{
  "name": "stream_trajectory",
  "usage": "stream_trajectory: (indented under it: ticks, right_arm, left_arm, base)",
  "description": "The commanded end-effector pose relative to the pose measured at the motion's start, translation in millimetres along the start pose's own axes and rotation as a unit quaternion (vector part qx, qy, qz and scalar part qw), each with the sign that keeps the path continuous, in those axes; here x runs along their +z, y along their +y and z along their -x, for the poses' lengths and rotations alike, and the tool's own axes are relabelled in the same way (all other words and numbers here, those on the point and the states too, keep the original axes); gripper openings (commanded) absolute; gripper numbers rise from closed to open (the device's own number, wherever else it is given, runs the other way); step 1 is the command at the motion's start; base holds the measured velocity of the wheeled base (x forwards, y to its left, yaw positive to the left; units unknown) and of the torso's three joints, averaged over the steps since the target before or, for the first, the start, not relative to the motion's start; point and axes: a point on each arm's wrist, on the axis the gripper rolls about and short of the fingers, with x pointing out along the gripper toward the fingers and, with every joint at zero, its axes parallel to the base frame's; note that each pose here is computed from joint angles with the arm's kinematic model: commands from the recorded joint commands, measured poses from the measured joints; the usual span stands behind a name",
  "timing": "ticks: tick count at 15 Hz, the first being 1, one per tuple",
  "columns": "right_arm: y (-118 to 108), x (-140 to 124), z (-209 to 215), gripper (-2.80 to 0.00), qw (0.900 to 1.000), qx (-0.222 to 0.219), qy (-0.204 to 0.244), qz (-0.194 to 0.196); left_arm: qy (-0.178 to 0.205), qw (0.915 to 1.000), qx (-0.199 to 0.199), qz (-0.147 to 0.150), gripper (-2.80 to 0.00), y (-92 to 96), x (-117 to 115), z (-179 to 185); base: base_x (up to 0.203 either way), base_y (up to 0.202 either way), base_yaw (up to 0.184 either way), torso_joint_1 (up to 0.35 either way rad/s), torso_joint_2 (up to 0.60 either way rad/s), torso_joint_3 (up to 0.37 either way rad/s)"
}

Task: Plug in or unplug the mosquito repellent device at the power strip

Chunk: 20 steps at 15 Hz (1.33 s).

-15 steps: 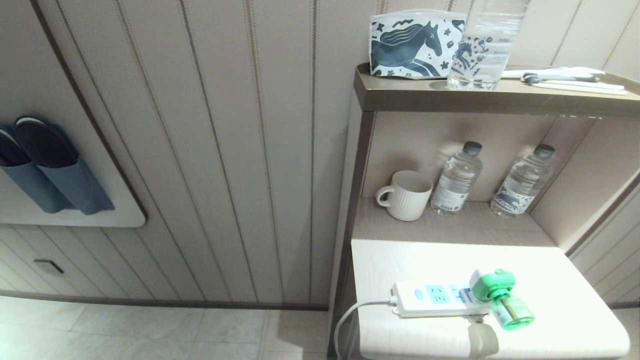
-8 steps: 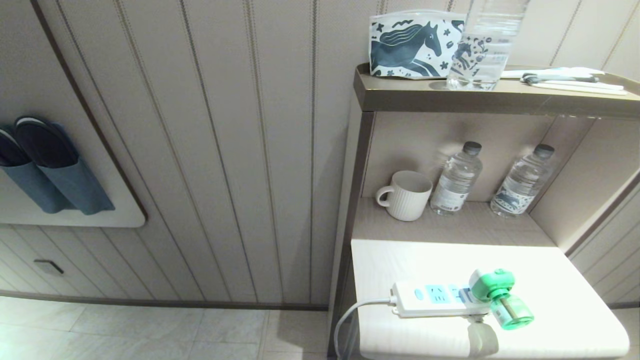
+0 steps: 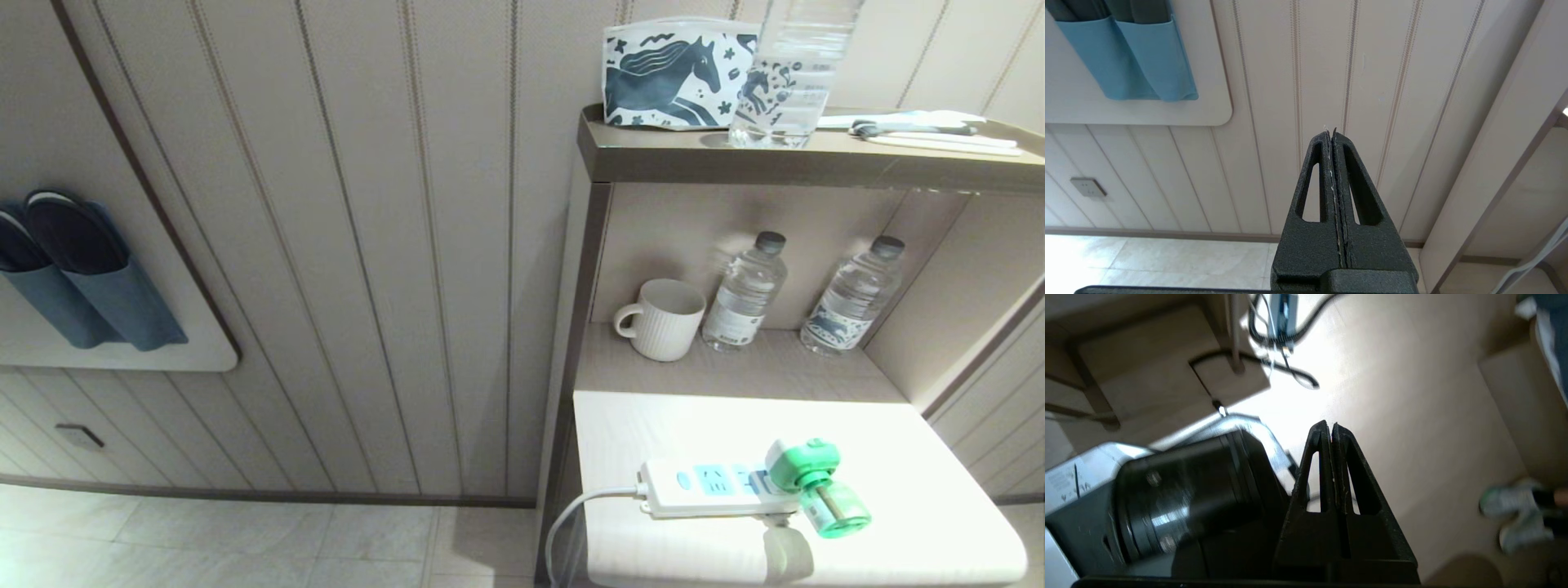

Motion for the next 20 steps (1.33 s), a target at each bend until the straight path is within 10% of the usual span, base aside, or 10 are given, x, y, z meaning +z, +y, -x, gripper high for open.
stream_trajectory:
  ticks: [1, 20]
  right_arm:
    - [2.2, -0.4, -5.3, -2.8, 1.0, 0.017, -0.015, 0.007]
    - [13.7, 16.9, -22.3, -2.8, 0.985, 0.126, -0.109, 0.037]
  left_arm:
    - [-0.001, 1.0, 0.0, 0.0, -2.8, 0.0, 0.1, 0.0]
    - [-0.001, 1.0, 0.0, 0.0, -2.8, 0.0, 0.1, 0.0]
  base:
    - [0.0, 0.0, 0.0, 0.0, 0.0, 0.0]
    - [0.0, 0.0, 0.0, 0.0, 0.0, 0.0]
